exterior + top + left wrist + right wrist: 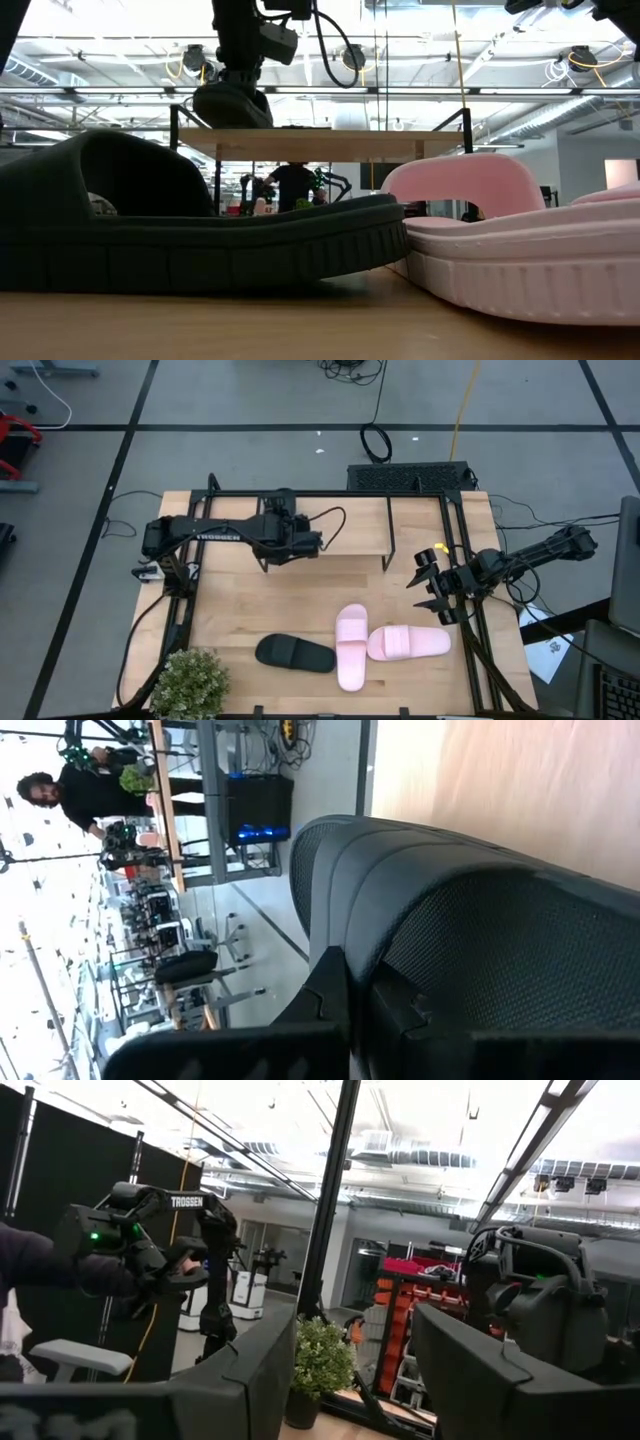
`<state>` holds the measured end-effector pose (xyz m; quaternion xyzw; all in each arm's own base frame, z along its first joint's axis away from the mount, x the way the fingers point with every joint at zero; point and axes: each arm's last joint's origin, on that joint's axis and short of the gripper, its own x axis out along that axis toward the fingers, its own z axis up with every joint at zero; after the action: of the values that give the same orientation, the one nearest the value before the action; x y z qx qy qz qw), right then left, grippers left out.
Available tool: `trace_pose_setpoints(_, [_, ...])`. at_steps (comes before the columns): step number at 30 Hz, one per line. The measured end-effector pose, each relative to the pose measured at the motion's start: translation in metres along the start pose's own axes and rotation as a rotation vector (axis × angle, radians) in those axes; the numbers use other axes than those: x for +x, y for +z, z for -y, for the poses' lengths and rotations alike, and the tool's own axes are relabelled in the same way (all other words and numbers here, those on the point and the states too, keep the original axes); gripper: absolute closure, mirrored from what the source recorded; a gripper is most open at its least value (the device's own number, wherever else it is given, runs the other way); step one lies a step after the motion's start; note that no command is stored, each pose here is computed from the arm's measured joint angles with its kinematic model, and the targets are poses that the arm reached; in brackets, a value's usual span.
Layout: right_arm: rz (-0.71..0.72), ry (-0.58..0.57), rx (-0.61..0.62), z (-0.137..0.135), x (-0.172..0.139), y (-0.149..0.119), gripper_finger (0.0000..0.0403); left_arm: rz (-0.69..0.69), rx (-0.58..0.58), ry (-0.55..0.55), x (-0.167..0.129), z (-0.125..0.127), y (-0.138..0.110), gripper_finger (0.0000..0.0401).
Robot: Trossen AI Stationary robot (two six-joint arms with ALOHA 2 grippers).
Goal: Pick and place slides into the shelf
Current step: Put the left black slide on the shelf
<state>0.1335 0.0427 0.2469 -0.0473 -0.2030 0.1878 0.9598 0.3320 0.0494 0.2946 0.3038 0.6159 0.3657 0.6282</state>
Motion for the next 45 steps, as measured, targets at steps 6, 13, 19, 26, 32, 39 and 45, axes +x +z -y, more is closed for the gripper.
trace_pose_setpoints(6, [0.000, 0.001, 0.038, 0.000, 0.000, 0.000, 0.0211, -0.019, 0.003, -0.007, 0.007, -0.005, 0.000, 0.0401])
trace_pose_setpoints(13, [0.000, 0.002, 0.038, 0.000, 0.000, 0.000, 0.0211, -0.035, 0.001, -0.016, 0.012, -0.008, -0.001, 0.0401])
trace_pose_setpoints(19, [-0.001, 0.002, 0.038, 0.000, 0.000, 0.000, 0.0211, -0.037, 0.007, -0.021, 0.013, -0.008, -0.001, 0.0401])
trace_pose_setpoints(26, [-0.001, 0.003, 0.039, 0.000, 0.000, 0.000, 0.0211, -0.036, 0.010, -0.025, 0.014, -0.008, -0.001, 0.0401])
trace_pose_setpoints(32, [-0.001, 0.003, 0.040, 0.000, 0.000, 0.000, 0.0211, -0.031, 0.013, -0.037, 0.024, -0.001, -0.009, 0.0401])
trace_pose_setpoints(39, [-0.001, 0.003, 0.040, 0.000, 0.000, 0.000, 0.0211, 0.040, -0.086, -0.038, 0.018, -0.008, -0.039, 0.0401])
trace_pose_setpoints(45, [0.006, 0.003, 0.037, 0.000, 0.000, 0.001, 0.0211, 0.059, -0.089, -0.057, 0.012, -0.006, -0.055, 0.0401])
